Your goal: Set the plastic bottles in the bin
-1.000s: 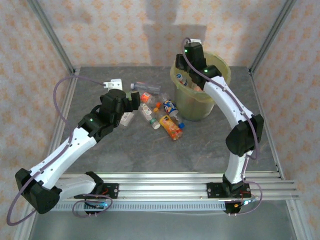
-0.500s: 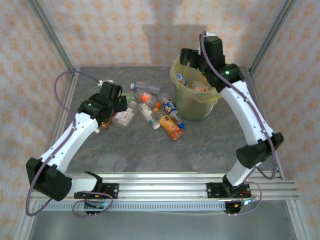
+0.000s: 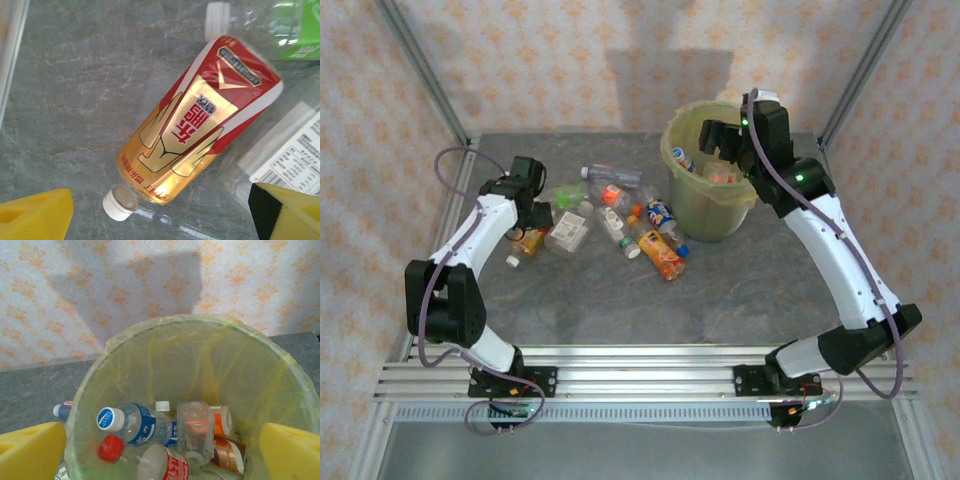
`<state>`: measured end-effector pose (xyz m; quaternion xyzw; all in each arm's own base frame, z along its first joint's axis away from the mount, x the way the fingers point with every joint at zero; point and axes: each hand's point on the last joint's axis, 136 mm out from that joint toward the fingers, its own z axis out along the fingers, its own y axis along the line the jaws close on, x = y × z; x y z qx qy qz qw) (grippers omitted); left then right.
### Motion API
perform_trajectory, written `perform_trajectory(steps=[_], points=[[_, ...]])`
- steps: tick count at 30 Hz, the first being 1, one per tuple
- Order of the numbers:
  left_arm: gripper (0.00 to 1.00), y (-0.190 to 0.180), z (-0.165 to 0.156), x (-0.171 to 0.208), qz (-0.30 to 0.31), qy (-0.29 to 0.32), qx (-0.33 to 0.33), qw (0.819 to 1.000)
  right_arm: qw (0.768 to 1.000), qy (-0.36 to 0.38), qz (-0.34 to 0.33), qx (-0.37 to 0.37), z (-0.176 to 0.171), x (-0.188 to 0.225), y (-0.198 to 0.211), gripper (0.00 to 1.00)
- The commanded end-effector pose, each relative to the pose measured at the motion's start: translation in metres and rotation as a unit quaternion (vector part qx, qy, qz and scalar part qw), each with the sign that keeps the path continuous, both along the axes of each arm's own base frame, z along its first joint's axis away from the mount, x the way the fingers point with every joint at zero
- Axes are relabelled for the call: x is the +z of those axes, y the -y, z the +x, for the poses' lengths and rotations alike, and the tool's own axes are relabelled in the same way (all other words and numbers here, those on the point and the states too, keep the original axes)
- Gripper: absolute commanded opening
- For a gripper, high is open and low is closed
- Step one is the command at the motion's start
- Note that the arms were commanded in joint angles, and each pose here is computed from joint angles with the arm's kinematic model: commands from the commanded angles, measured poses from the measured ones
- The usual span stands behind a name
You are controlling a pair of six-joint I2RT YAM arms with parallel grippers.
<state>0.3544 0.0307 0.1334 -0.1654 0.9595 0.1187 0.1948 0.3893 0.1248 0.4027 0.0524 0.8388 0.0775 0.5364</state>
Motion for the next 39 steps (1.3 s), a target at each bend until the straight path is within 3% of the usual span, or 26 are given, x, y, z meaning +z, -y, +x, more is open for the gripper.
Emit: perform_trajectory(steps=[1,18,39], points=[[0.92,0.003,0.005,-0.001,-0.026,-0.006,-0.006,1.0,0.999,0.03,0.021,-0.017,-0.008,0.018,0.009,0.99],[0.95,-0.002,0.025,-0.043,-0.063,-0.048,0.007,0.997,0.998,0.012,0.033,-0.05,-0.006,0.007,0.015,0.99],[0.9,-0.047,0.02,-0.058,-0.08,-0.024,0.127,0.988,0.999,-0.012,0.039,-0.029,0.0,-0.007,0.003,0.99]])
